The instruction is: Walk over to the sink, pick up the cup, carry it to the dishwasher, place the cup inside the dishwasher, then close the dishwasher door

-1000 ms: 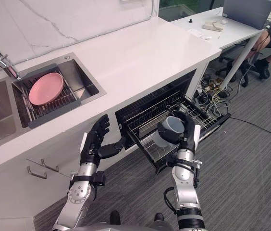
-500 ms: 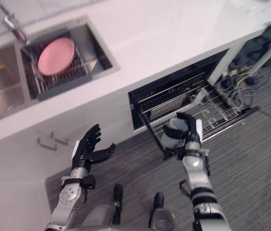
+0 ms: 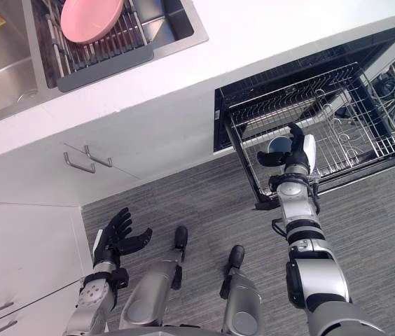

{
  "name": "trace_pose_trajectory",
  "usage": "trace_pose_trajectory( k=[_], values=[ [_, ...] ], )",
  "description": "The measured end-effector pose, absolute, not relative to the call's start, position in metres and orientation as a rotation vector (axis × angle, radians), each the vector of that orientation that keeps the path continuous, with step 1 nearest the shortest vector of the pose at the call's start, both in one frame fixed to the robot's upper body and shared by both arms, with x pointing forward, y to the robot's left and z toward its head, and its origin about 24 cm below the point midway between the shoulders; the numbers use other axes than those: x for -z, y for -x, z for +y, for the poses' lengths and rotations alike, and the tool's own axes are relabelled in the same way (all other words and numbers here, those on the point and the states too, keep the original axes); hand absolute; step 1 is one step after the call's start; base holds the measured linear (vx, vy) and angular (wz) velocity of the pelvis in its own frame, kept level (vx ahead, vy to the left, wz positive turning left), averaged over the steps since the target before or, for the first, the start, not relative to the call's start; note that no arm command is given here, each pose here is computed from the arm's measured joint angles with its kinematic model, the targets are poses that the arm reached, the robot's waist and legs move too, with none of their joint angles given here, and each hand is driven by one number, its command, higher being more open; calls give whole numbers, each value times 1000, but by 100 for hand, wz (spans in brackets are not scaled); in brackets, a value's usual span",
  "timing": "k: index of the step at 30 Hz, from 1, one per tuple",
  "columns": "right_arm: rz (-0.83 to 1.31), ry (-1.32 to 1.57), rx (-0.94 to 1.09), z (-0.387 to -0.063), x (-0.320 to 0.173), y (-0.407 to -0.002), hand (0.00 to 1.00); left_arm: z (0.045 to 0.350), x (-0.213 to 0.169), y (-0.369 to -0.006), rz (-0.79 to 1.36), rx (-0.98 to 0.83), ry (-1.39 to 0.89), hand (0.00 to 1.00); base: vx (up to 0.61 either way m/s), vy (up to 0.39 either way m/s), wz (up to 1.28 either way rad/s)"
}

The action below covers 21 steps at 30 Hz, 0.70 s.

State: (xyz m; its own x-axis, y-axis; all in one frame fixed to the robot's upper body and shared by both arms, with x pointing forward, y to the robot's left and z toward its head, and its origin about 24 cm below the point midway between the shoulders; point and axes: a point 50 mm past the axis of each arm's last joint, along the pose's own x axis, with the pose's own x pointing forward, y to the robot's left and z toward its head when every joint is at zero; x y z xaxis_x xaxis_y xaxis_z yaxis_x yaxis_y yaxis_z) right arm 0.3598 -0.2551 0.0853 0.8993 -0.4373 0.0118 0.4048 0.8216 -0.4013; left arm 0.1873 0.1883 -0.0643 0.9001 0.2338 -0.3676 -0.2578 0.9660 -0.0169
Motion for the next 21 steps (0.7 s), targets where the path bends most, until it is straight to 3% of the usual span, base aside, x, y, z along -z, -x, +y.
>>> trace_pose_trajectory(
  k=[4, 10, 16, 21],
  values=[
    [20, 373, 447, -247, -92, -357, 90, 186, 71, -184, 404, -253, 72, 90, 0, 0, 0],
    [-150, 290, 430, -226, -93, -318, 90, 187, 80, -179, 454, -249, 61, 90, 28, -15, 7],
    [-118, 193, 430, -213, -68, -277, 90, 188, 97, -162, 560, -228, 23, 90, 111, -29, -6],
    [-264, 129, 399, -206, -92, -252, 90, 189, 103, -158, 600, -255, 42, 90, 74, 17, 15]
  ],
)
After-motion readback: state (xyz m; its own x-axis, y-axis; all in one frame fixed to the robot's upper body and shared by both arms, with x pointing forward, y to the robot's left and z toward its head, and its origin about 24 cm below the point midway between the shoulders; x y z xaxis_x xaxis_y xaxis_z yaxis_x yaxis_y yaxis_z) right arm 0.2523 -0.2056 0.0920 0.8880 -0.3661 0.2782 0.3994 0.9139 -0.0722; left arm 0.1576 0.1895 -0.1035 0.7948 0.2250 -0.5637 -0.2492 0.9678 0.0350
